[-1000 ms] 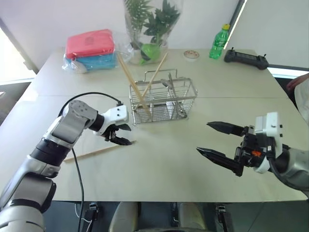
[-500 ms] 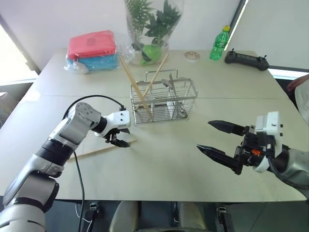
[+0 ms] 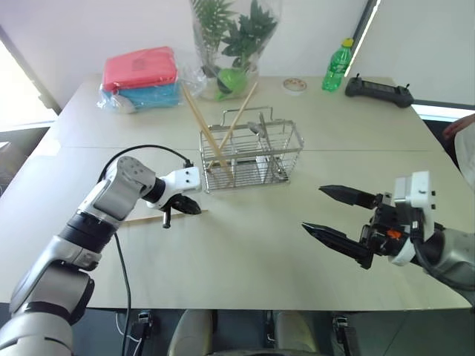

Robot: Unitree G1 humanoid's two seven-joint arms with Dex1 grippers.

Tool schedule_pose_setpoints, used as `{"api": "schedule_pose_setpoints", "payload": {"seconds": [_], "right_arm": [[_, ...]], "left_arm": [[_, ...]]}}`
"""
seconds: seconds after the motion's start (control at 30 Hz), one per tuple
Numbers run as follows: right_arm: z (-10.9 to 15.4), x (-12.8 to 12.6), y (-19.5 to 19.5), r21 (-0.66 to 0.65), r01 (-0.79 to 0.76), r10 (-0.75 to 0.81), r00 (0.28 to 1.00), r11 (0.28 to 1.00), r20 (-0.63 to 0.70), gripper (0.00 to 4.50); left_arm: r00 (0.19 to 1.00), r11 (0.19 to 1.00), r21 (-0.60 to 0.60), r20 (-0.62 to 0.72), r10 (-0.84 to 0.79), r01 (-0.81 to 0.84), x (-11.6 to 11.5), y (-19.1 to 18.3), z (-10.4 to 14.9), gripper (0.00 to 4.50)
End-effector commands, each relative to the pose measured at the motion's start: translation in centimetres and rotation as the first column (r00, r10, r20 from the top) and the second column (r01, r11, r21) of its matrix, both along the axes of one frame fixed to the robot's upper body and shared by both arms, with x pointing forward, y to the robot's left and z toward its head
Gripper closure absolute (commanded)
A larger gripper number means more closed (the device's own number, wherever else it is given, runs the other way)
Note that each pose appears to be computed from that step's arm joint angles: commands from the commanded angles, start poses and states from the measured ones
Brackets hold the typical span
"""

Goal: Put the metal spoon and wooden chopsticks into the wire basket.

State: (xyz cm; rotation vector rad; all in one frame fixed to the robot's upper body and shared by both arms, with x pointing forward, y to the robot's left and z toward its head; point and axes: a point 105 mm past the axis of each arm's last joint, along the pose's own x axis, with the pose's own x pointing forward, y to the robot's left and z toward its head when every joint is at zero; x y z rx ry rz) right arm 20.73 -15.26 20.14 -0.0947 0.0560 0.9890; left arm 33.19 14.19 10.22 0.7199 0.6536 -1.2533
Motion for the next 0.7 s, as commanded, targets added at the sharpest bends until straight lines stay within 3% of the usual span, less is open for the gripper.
{"api": "schedule_pose_setpoints", "payload": {"seconds": [0.03, 0.2, 0.33, 0.4, 0.53, 0.6, 0.7], "right_arm": [[0.9, -0.3, 0.1, 0.000, -0.014, 0.014, 0.999, 1.000, 0.041, 0.00], [0.8, -0.4, 0.0, -0.009, -0.023, 0.023, 0.999, 1.000, 0.032, 0.00], [0.7, -0.2, -0.2, -0.018, -0.026, 0.026, 0.999, 1.000, 0.026, 0.00], [0.7, -0.2, -0.3, -0.023, -0.031, 0.031, 0.999, 0.999, 0.022, 0.00], [0.7, 0.0, -0.2, -0.021, -0.038, 0.039, 0.999, 0.999, 0.019, 0.00], [0.7, 0.0, -0.1, -0.018, -0.045, 0.046, 0.999, 0.999, 0.019, 0.00], [0.8, 0.0, 0.1, -0.016, -0.051, 0.051, 0.999, 0.999, 0.019, 0.00]], "left_arm": [[0.990, 0.990, -0.061, 0.052, 0.129, -0.126, 1.5, 1.8, 2.2, 4.45], [0.941, 0.904, -0.303, 0.062, 0.333, -0.300, 3.8, 4.3, 8.6, 4.45], [0.929, 0.779, -0.573, 0.080, 0.362, -0.254, 3.0, 6.4, 16.8, 4.45], [0.907, 0.678, -0.707, 0.124, 0.402, -0.203, 3.1, 7.2, 20.6, 4.45], [0.832, 0.319, -0.947, 0.143, 0.536, -0.043, 3.6, 8.0, 29.3, 4.45], [0.793, 0.171, -0.985, 0.125, 0.597, 0.026, 3.8, 8.1, 31.7, 4.45], [0.745, 0.092, -0.991, 0.132, 0.654, 0.095, 4.2, 6.9, 32.9, 4.45]]}}
